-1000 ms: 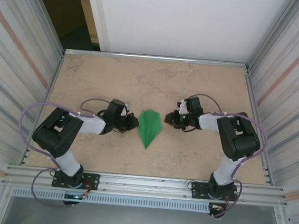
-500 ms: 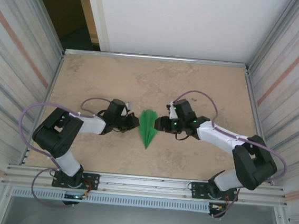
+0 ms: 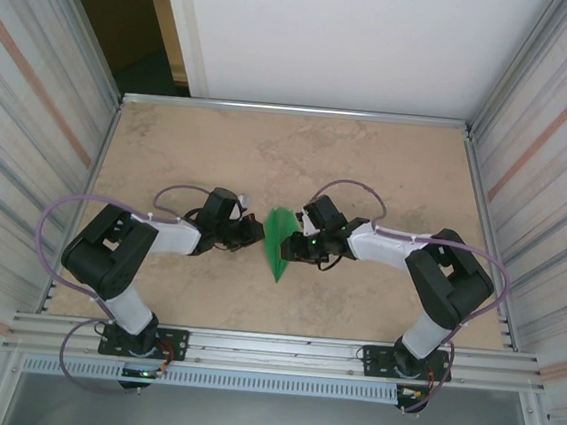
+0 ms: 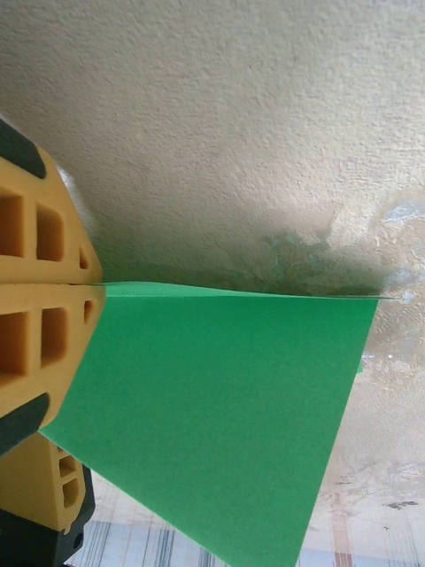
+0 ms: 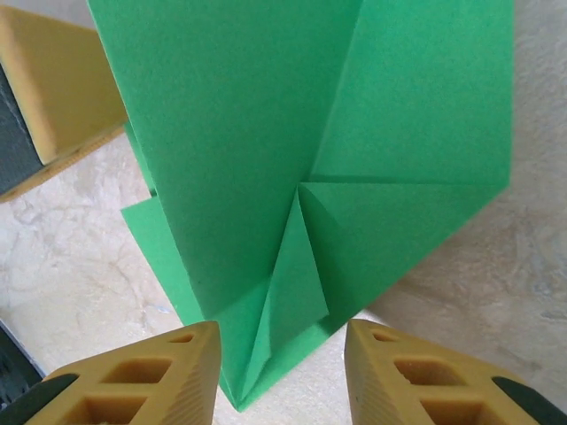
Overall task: Fold a paper plane with a square sheet of paper (pick it up from the middle)
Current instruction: Move a paper plane to the center of the table.
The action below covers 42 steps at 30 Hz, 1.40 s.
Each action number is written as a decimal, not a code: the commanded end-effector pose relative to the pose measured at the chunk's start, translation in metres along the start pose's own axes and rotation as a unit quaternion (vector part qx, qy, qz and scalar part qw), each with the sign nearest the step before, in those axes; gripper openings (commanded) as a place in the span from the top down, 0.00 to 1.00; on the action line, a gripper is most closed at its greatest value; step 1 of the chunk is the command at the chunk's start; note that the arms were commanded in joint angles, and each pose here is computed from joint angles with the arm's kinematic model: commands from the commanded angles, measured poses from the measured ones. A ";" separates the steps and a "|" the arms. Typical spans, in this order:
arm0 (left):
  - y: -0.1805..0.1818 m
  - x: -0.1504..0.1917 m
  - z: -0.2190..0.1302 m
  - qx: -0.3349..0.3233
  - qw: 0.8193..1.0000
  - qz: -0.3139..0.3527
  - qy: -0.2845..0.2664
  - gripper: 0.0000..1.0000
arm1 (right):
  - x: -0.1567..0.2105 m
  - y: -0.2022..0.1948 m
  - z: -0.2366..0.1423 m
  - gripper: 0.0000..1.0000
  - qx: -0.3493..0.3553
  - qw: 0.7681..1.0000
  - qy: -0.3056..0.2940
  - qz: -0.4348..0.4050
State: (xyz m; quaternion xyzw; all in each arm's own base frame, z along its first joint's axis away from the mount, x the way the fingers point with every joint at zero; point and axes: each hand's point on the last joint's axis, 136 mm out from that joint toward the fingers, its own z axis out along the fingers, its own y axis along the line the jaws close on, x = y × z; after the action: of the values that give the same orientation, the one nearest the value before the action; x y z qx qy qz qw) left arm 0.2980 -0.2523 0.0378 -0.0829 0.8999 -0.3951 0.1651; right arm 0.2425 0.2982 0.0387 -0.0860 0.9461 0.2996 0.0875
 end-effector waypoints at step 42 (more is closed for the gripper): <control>-0.022 -0.001 -0.009 0.036 0.999 0.010 -0.007 1.00 | -0.012 0.014 0.022 0.74 0.101 0.993 -0.009 -0.063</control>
State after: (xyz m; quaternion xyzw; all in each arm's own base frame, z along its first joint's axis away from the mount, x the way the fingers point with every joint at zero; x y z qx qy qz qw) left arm 0.2967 -0.2579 0.0473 -0.0762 0.8918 -0.4127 0.1692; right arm 0.2499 0.3244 0.0297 -0.1414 0.9604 0.2067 0.1225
